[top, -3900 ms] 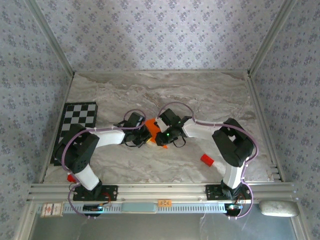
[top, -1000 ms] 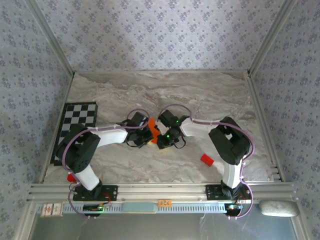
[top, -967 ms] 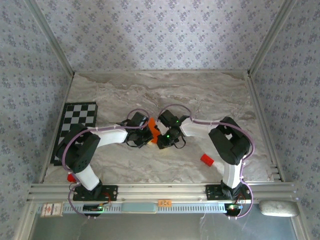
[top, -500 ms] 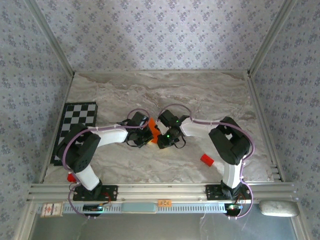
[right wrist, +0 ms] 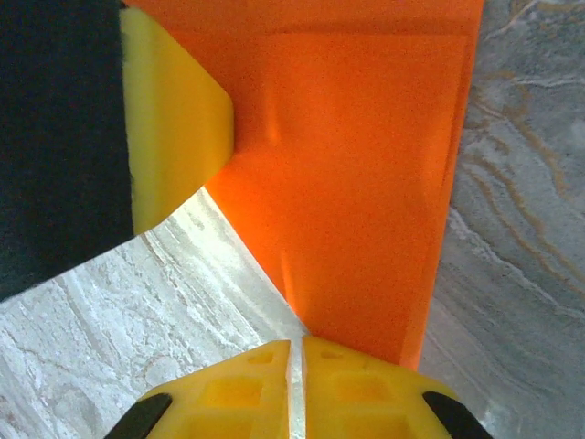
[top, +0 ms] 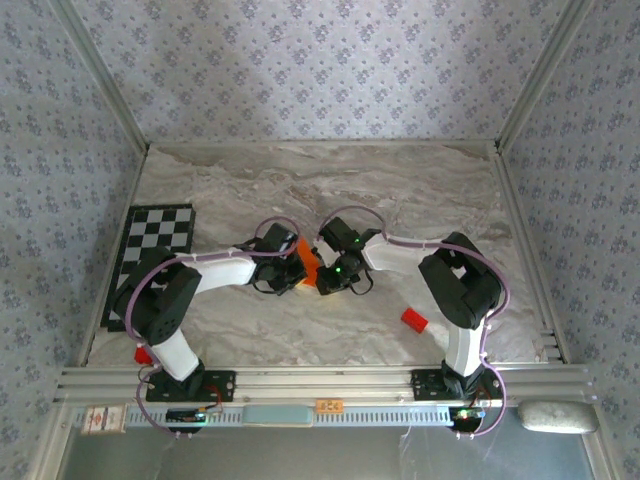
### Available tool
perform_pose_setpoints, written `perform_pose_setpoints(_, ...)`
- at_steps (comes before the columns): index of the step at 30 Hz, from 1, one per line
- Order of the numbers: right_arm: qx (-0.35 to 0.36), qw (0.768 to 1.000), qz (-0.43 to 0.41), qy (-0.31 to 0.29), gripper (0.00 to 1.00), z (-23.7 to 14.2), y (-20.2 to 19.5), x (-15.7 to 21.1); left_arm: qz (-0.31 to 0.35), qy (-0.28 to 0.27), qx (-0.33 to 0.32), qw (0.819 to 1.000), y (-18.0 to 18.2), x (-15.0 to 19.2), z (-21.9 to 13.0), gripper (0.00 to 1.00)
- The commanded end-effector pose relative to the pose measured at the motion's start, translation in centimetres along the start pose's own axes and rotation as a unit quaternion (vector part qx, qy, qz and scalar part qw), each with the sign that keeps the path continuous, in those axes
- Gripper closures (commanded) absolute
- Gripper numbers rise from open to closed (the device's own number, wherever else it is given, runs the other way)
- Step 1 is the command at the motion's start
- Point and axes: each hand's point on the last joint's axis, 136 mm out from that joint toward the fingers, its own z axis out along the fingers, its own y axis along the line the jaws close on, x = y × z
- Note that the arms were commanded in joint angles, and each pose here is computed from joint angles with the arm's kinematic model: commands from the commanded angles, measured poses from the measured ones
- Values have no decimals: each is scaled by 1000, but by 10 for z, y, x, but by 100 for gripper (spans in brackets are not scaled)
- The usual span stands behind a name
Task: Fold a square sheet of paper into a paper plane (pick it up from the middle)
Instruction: Third fold the triangle at the center of the table.
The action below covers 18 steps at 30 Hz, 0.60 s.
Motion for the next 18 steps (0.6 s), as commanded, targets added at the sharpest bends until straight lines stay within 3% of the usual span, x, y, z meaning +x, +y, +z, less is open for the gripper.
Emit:
perform_pose_setpoints(1, -22, 999, -11, -25, 87, -13, 11, -15, -14, 11, -143, 990, 80, 11, 15, 100)
perform_pose_setpoints(18, -21, 999, 17, -22, 86, -5, -1, -17, -12, 14, -147, 989, 82, 12, 16, 100)
